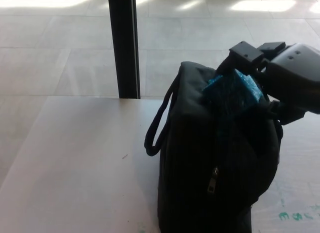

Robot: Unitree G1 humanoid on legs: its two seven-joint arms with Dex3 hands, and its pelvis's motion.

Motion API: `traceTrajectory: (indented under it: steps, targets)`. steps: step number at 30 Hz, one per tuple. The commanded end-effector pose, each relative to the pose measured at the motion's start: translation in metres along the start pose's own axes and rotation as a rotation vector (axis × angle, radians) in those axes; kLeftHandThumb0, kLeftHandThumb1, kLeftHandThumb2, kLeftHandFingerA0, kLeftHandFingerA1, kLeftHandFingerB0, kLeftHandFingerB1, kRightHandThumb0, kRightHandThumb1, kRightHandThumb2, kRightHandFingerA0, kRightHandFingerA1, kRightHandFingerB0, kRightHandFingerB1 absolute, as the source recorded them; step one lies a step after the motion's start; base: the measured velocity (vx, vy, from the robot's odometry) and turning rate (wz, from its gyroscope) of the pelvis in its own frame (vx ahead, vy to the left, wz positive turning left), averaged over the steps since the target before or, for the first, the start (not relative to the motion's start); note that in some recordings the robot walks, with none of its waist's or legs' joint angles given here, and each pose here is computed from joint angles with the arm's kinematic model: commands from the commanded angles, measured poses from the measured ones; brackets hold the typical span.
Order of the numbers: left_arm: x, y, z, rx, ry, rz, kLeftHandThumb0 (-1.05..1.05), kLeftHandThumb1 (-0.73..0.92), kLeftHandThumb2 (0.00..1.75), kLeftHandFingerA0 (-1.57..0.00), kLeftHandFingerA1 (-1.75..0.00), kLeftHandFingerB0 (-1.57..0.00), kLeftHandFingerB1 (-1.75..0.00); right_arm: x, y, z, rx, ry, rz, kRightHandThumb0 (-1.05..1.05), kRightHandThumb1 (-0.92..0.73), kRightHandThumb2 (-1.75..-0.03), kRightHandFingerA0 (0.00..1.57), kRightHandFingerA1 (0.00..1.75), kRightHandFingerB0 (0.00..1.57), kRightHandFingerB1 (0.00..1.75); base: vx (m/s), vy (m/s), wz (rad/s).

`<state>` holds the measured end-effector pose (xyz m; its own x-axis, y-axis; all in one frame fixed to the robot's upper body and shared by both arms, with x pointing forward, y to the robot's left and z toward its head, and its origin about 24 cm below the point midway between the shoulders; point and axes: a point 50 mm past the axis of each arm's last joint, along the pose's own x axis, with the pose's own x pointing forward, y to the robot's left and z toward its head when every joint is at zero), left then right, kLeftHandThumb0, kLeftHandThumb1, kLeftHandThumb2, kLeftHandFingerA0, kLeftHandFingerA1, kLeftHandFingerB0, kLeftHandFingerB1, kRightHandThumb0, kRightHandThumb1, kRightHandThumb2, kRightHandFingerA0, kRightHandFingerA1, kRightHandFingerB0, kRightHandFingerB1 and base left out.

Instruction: The robot uses its right hand to pick up the cube kept on the middle of the desk and put it inside the bag next to it

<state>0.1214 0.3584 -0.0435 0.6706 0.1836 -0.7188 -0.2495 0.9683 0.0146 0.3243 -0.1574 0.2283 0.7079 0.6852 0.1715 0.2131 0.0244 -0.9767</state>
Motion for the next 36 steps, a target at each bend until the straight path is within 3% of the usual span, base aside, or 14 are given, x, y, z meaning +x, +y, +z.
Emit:
traceTrajectory:
  steps: [1,4,6,10,11,13,16,18,24,25,26,29,30,36]
  targets:
    - [0.0,0.002,0.0,0.026,0.006,0.008,-0.44,0.74,0.61,-0.47,-0.46,-0.41,-0.43,0.004,0.007,0.016,-0.029,-0.093,0.018,-0.28,-0.56,-1.06,0.96,1.75,0.71,1.68,0.0,0.0,0.0]
    - [-0.002,0.003,0.002,0.026,0.003,0.009,-0.44,0.74,0.61,-0.45,-0.46,-0.4,-0.43,0.007,0.005,0.023,-0.055,-0.102,0.074,-0.38,-0.52,-1.09,1.22,1.38,0.94,1.2,0.0,0.0,0.0]
    - [-0.003,0.004,0.002,0.019,0.003,0.005,-0.46,0.75,0.61,-0.43,-0.44,-0.4,-0.43,0.007,0.009,0.024,-0.051,-0.108,0.094,-0.26,-0.56,-0.88,0.94,1.75,0.77,1.46,0.0,0.0,0.0]
    - [-0.003,0.004,0.003,0.032,-0.001,0.005,-0.46,0.75,0.62,-0.43,-0.44,-0.4,-0.42,0.007,0.012,0.025,0.001,-0.081,0.124,-0.29,-0.68,-0.7,0.98,1.74,0.67,0.84,0.0,0.0,0.0]
    - [-0.003,0.004,0.003,0.027,-0.002,0.009,-0.44,0.56,0.94,-0.4,-0.59,-0.3,-0.54,0.008,0.012,0.026,-0.001,-0.069,0.156,-0.33,-0.63,-0.62,0.85,1.43,0.42,0.49,0.0,0.0,0.0]
    - [-0.003,0.004,0.002,0.034,-0.002,0.006,-0.43,0.75,0.61,-0.44,-0.45,-0.4,-0.43,0.008,0.012,0.027,-0.015,-0.046,0.235,-0.47,-0.59,-0.58,0.48,0.53,0.13,0.28,0.0,0.0,0.0]
    - [-0.003,0.004,0.001,0.02,0.002,0.006,-0.43,0.56,0.94,-0.4,-0.59,-0.3,-0.54,0.007,0.01,0.028,-0.093,-0.001,0.328,-0.78,-0.37,-0.7,0.0,0.0,0.0,0.01,0.0,0.0,0.0]
    - [-0.003,0.004,0.001,0.016,0.001,0.003,-0.44,0.76,0.61,-0.43,-0.44,-0.4,-0.43,0.006,0.007,0.027,-0.118,0.017,0.368,-0.79,-0.46,-0.84,0.0,0.14,0.0,0.0,0.0,0.0,0.0]
    - [-0.004,0.004,0.001,0.001,0.002,0.007,-0.42,0.75,0.61,-0.44,-0.45,-0.4,-0.44,0.006,-0.005,0.025,-0.153,0.049,0.433,-0.83,-0.47,-0.9,0.0,0.17,0.0,0.0,0.0,0.0,0.0]
    - [-0.004,0.004,0.001,0.016,0.0,0.0,-0.43,0.56,0.94,-0.39,-0.59,-0.28,-0.53,0.006,-0.007,0.024,-0.152,0.051,0.438,-0.84,-0.47,-0.91,0.0,0.18,0.0,0.0,0.0,0.0,0.0]
    - [-0.003,0.004,-0.001,0.006,0.003,0.006,-0.43,0.74,0.62,-0.43,-0.45,-0.4,-0.44,0.005,-0.011,0.022,-0.139,0.053,0.436,-0.84,-0.46,-0.91,0.0,0.19,0.0,0.0,0.0,0.0,0.0]
    - [-0.003,0.004,-0.002,0.001,0.01,0.015,-0.44,0.55,0.93,-0.4,-0.59,-0.32,-0.54,0.006,-0.014,0.02,-0.099,0.064,0.428,-0.85,-0.46,-0.91,0.0,0.21,0.0,0.0,0.0,0.0,0.0]
    - [-0.002,0.004,-0.003,-0.006,0.009,0.015,-0.42,0.72,0.62,-0.44,-0.47,-0.42,-0.45,0.006,-0.018,0.019,-0.084,0.085,0.433,-0.92,-0.51,-0.9,0.0,0.16,0.0,0.0,0.0,0.0,0.0]
    - [-0.002,0.002,-0.003,0.0,0.007,0.026,-0.41,0.73,0.61,-0.45,-0.48,-0.42,-0.45,0.005,-0.062,0.005,0.071,0.155,0.298,-0.87,-0.53,-0.87,0.0,0.1,0.07,0.12,0.0,0.0,0.0]
